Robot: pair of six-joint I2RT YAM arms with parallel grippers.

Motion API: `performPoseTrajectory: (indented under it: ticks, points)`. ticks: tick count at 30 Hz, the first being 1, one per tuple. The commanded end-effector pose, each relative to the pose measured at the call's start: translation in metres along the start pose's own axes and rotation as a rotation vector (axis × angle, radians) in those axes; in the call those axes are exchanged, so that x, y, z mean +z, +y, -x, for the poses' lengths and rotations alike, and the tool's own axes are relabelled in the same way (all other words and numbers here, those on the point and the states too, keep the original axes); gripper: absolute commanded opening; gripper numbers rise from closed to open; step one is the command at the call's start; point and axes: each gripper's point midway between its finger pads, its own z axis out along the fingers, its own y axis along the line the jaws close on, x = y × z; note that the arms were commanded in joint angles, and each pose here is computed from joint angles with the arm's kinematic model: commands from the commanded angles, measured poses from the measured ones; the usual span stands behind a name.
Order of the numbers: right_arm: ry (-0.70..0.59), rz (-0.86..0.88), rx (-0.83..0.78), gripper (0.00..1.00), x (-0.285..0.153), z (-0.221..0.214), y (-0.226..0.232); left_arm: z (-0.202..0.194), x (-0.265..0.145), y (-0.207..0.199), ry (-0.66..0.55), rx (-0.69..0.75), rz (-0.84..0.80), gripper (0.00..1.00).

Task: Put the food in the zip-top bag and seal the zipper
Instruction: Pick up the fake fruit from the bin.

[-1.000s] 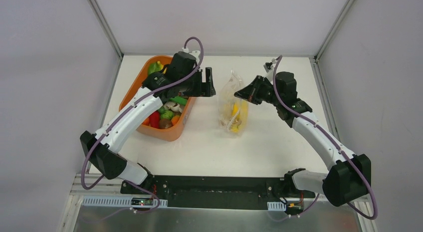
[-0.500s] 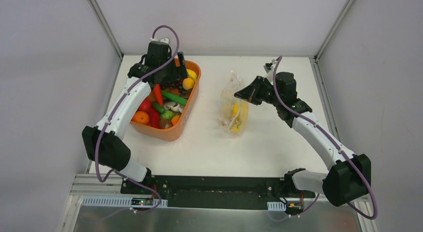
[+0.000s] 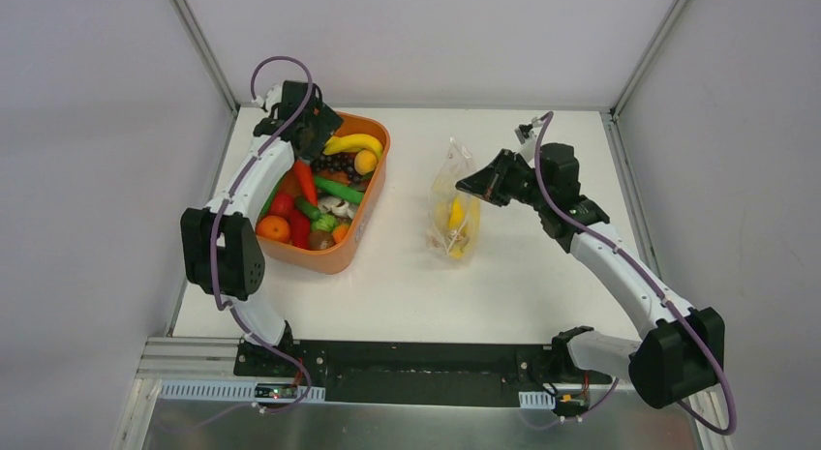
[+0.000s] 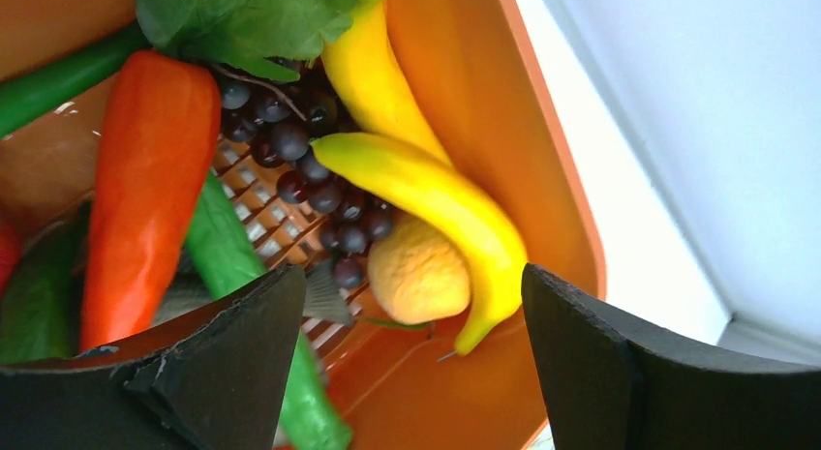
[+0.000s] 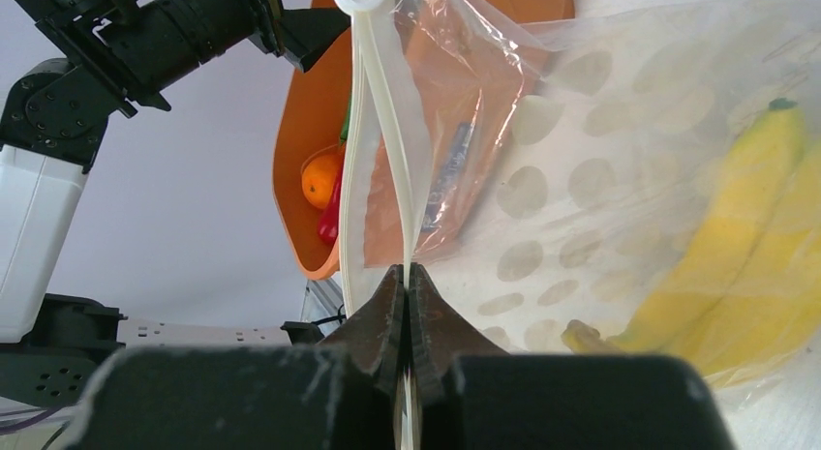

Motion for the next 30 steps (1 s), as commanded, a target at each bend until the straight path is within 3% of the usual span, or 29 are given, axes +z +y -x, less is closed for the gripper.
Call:
performPoseTrajectory:
  ticks: [1,5,9,23,26,30]
  points:
    - [-0.043,0.05,-0.003,0.0,-0.006,0.008,0.015,0.015,0.022,-0.006,-0.078,-0.215,0.021,0.83]
    - [-0.039,0.054,0.003,0.0,-0.006,0.008,0.016,0.005,0.042,0.004,-0.061,-0.378,0.06,0.8]
    - [-0.043,0.053,-0.001,0.0,-0.007,0.007,0.016,-0.001,0.054,0.007,-0.065,-0.449,0.065,0.77]
    - [-0.038,0.047,0.007,0.0,-0.003,0.007,0.012,-0.012,0.083,0.023,-0.073,-0.5,0.136,0.69]
    - [-0.041,0.045,0.005,0.0,-0.003,0.007,0.011,-0.018,0.091,0.022,-0.056,-0.502,0.13,0.64]
    - [-0.04,0.044,0.008,0.0,-0.002,0.007,0.01,-0.023,0.096,0.023,-0.042,-0.491,0.124,0.48]
